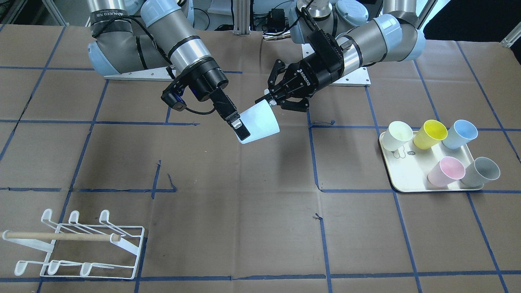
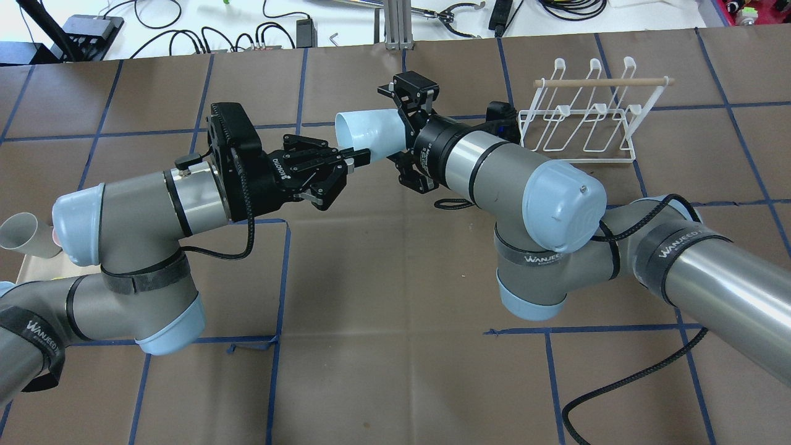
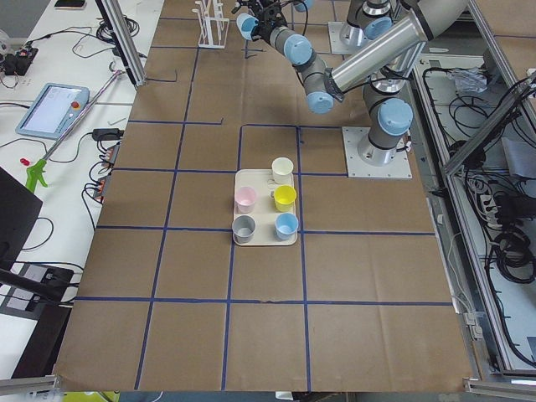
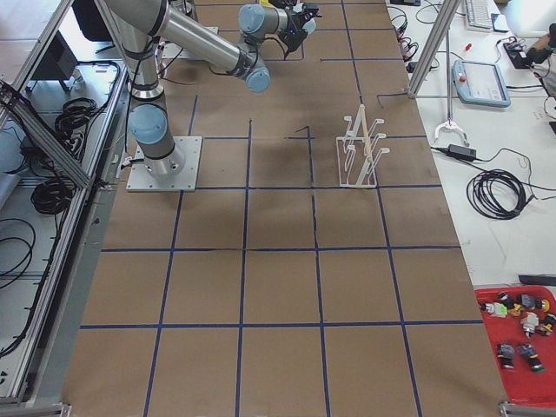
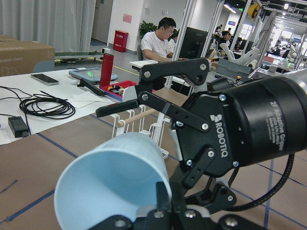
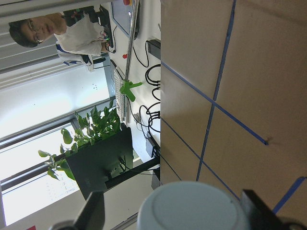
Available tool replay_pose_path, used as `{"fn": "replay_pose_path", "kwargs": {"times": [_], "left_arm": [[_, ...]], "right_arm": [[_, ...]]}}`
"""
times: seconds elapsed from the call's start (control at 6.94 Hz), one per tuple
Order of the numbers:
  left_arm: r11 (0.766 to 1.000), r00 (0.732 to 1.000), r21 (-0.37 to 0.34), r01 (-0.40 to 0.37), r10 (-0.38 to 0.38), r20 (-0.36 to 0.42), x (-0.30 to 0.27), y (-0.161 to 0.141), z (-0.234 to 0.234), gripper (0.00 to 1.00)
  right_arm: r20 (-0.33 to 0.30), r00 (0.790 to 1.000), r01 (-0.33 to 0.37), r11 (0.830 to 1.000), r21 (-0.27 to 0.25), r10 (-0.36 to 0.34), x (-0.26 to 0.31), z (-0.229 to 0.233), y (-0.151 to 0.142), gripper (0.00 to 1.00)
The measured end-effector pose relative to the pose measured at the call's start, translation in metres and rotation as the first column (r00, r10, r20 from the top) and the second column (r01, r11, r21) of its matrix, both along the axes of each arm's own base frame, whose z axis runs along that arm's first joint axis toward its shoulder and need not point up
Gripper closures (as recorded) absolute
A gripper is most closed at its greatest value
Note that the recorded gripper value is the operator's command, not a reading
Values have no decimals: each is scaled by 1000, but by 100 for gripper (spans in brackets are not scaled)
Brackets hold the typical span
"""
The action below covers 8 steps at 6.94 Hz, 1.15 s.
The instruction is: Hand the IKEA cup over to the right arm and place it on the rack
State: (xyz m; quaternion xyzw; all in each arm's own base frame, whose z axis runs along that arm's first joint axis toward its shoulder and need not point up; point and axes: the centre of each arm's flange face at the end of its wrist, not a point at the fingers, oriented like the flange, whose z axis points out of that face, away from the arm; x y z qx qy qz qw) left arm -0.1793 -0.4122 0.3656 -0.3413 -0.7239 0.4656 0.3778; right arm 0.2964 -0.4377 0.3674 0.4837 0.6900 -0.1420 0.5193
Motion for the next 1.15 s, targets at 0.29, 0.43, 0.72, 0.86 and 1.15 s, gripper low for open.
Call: {"fn": "replay_pose_path", "kwargs": {"times": [0.29, 0.43, 0.72, 0.86, 1.15], "left_arm": [[1000, 1000, 0, 0, 0, 0, 0, 0, 0, 97], [1000, 1000, 0, 0, 0, 0, 0, 0, 0, 97], [1000, 1000, 0, 0, 0, 0, 0, 0, 0, 97], [1000, 1000, 0, 1, -1, 0, 0, 0, 0, 97], [1000, 1000, -1, 0, 0, 0, 0, 0, 0, 95]], "right_arm": [[-7, 1000, 3, 1000, -3, -4, 6, 1, 2, 0], [-11, 1000, 3, 1000, -2, -3, 8, 1, 3, 0], [-12, 1000, 2, 1000, -1, -2, 10, 1, 3, 18], [-11, 1000, 1, 1000, 0, -1, 10, 1, 3, 33], [-8, 1000, -2, 1000, 1, 2, 10, 1, 3, 46]]}}
